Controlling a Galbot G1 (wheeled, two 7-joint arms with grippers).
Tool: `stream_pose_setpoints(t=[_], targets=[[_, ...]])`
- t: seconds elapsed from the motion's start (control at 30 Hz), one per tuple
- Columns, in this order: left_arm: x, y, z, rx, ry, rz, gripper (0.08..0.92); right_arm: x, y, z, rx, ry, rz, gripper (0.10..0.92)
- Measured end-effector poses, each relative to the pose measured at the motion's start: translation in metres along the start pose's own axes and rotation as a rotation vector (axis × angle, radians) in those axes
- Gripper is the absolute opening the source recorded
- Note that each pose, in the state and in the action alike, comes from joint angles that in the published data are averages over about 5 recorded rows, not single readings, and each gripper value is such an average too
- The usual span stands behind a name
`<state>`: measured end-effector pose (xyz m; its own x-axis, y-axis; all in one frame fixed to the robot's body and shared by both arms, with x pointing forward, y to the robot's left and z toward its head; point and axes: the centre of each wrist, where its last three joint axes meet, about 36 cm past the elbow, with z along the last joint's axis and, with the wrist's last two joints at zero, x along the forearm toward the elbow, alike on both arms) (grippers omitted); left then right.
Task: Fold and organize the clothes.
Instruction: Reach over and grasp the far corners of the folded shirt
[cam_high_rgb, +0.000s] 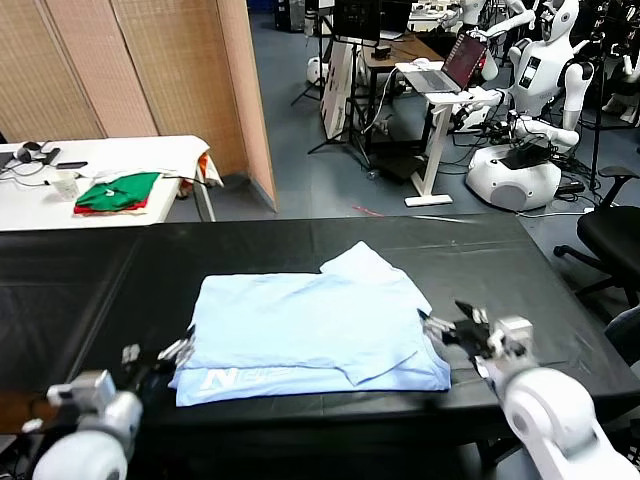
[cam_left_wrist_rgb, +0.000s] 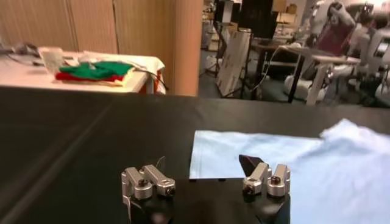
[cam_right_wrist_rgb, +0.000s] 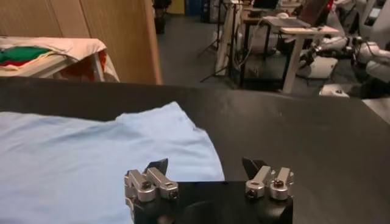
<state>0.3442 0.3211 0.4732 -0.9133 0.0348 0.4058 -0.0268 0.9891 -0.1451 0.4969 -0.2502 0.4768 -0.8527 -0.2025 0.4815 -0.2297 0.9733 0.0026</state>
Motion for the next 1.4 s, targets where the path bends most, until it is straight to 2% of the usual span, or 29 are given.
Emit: stream_pose_setpoints(t=[0.13, 0.4, 0.57, 1.07, 1.27, 1.4], targets=[[-0.031, 0.010, -0.021, -0.001, 0.030, 0.026, 0.907, -0.028, 0.000, -0.009, 0.001, 0.023, -0.006, 0.907], [-0.089, 0.036, -0.041, -0.009, 0.126, 0.043, 0.907, -0.071, 0.002, -0.028, 0.021, 0.055, -0.010, 0.907], [-0.115, 0.042, -0.045, -0.030, 0.152, 0.042, 0.907, -0.089, 0.002, -0.034, 0.038, 0.077, -0.001, 0.907], [-0.169, 0.034, -0.043, -0.031, 0.205, 0.049, 0.907, -0.116, 0.009, -0.029, 0.027, 0.130, 0.003, 0.904], [-0.178, 0.033, -0.042, -0.031, 0.220, 0.057, 0.907, -0.121, 0.011, -0.029, 0.024, 0.136, -0.003, 0.848], [-0.181, 0.033, -0.042, -0.040, 0.223, 0.060, 0.857, -0.122, 0.010, -0.030, 0.023, 0.138, -0.004, 0.817]])
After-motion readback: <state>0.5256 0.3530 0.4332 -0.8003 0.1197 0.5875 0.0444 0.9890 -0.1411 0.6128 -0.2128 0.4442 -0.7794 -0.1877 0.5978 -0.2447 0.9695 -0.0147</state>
